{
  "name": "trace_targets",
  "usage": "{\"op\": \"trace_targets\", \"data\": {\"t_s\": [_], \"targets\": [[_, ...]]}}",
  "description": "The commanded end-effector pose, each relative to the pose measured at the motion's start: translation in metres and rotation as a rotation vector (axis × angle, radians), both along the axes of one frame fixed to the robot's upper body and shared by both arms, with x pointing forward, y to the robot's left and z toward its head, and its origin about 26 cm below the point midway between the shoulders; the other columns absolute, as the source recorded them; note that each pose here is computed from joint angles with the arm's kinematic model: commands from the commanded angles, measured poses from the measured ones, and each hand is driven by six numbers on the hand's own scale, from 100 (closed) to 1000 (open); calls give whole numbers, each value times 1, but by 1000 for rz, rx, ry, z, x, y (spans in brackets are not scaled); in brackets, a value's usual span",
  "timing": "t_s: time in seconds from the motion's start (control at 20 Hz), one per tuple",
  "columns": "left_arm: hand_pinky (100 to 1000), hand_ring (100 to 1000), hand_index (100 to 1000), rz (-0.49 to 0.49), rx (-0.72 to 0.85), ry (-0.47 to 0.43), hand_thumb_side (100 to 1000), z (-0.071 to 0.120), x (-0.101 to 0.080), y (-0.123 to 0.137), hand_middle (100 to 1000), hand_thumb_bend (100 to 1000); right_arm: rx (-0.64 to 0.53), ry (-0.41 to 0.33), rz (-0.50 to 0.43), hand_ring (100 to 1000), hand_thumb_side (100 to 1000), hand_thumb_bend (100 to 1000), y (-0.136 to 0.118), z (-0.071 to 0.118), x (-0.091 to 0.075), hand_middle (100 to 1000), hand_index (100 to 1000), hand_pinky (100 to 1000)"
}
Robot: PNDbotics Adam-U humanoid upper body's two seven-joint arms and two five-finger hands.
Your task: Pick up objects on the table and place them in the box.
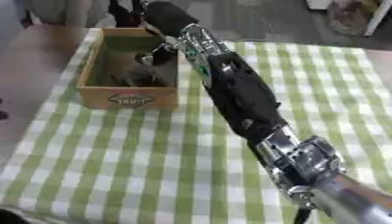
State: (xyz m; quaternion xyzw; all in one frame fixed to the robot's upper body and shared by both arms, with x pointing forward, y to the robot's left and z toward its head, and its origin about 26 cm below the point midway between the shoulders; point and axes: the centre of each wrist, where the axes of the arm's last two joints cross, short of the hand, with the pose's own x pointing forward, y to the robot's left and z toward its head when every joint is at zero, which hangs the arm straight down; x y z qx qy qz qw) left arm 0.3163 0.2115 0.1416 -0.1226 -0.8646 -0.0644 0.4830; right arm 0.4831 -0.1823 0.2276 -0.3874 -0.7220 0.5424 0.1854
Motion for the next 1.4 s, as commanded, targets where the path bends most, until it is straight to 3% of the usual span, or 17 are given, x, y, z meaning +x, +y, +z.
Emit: {"op": "trace_targets", "data": {"t_s": [0.05, 0.35, 0.75, 1.1, 1.4], "targets": [[518, 606, 767, 31, 18, -29, 166, 7, 0, 8, 683, 100, 62, -81, 18, 615, 117, 412, -18, 24, -7, 605, 741, 636], [519, 607, 768, 64, 23, -25, 172, 5, 0, 14, 686, 100, 169, -123, -3, 605, 100, 392, -59, 17, -24, 592, 705, 638], [518, 607, 768, 106, 21, -21, 181, 3, 0, 21, 688, 100, 375, -110, -83, 566, 100, 335, -105, -31, -51, 554, 659, 604], [518, 608, 769, 145, 18, -19, 191, 3, 2, 27, 689, 100, 514, -68, -146, 555, 100, 315, -120, -62, -85, 544, 637, 594], [517, 607, 769, 159, 12, -5, 209, 0, 3, 28, 690, 100, 633, -18, -159, 549, 121, 277, -116, -81, -118, 537, 624, 590]]}}
